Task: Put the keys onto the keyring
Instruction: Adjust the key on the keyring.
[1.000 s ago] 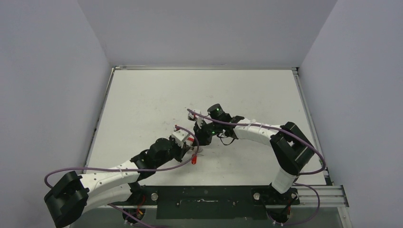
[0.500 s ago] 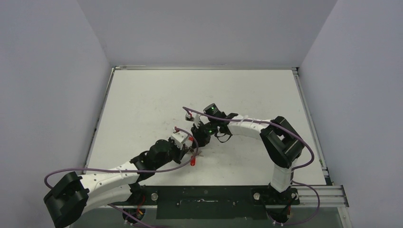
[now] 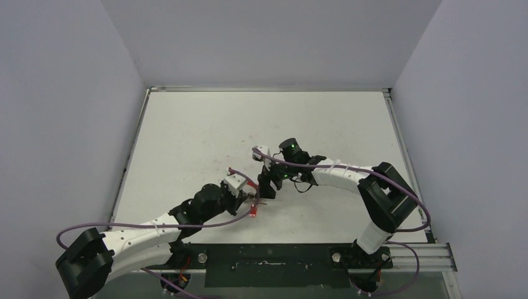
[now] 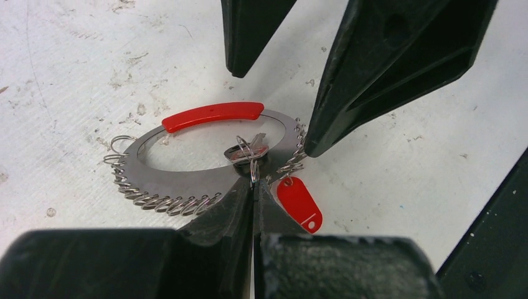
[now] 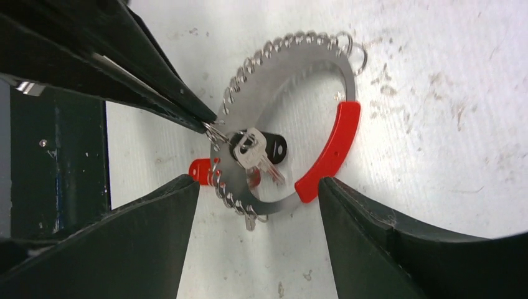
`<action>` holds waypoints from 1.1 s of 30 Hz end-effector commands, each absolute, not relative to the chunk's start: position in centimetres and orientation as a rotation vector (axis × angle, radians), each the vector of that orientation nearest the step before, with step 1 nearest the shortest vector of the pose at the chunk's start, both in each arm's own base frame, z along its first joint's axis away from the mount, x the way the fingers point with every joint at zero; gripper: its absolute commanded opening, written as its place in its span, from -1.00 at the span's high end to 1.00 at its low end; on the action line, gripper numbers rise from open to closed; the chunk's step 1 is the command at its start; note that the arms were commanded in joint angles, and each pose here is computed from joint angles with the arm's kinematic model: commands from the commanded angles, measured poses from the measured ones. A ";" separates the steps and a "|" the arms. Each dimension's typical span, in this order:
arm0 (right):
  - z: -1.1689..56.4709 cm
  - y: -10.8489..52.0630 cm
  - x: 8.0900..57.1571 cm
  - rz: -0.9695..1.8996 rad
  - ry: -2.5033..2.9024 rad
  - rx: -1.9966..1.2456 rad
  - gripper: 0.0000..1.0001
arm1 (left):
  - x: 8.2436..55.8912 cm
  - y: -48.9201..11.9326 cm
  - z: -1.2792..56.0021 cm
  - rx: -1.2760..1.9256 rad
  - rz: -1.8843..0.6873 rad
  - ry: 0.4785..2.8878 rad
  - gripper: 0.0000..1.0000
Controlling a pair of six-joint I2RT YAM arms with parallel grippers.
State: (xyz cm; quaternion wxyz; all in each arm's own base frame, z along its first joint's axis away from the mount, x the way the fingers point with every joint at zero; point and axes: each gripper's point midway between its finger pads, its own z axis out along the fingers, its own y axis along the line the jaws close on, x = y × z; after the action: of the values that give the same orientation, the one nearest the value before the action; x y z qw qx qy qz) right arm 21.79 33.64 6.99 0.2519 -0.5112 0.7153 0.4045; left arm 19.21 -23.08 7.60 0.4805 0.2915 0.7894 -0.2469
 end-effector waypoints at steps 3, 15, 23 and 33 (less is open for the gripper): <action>12.2 36.3 22.2 1.160 1.470 -1.393 -0.39 | 19.1 -24.0 9.6 0.749 -0.662 1.798 1.00; 13.4 38.6 21.1 1.269 1.153 -1.431 -0.12 | 18.3 -24.1 9.7 0.784 -0.696 1.756 1.00; 11.6 38.6 20.2 1.304 1.141 -1.480 0.08 | 18.4 -24.0 9.9 0.781 -0.690 1.749 1.00; 7.0 36.4 18.5 1.253 1.189 -1.742 0.16 | 18.4 -23.9 10.1 0.784 -0.685 1.741 1.00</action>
State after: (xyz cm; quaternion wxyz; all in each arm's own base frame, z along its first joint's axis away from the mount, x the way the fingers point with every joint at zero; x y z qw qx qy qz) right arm 19.66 36.91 7.56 0.3616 -0.6052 0.5086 0.4942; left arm 17.96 -23.21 8.04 0.4980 0.3295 0.7547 -0.2716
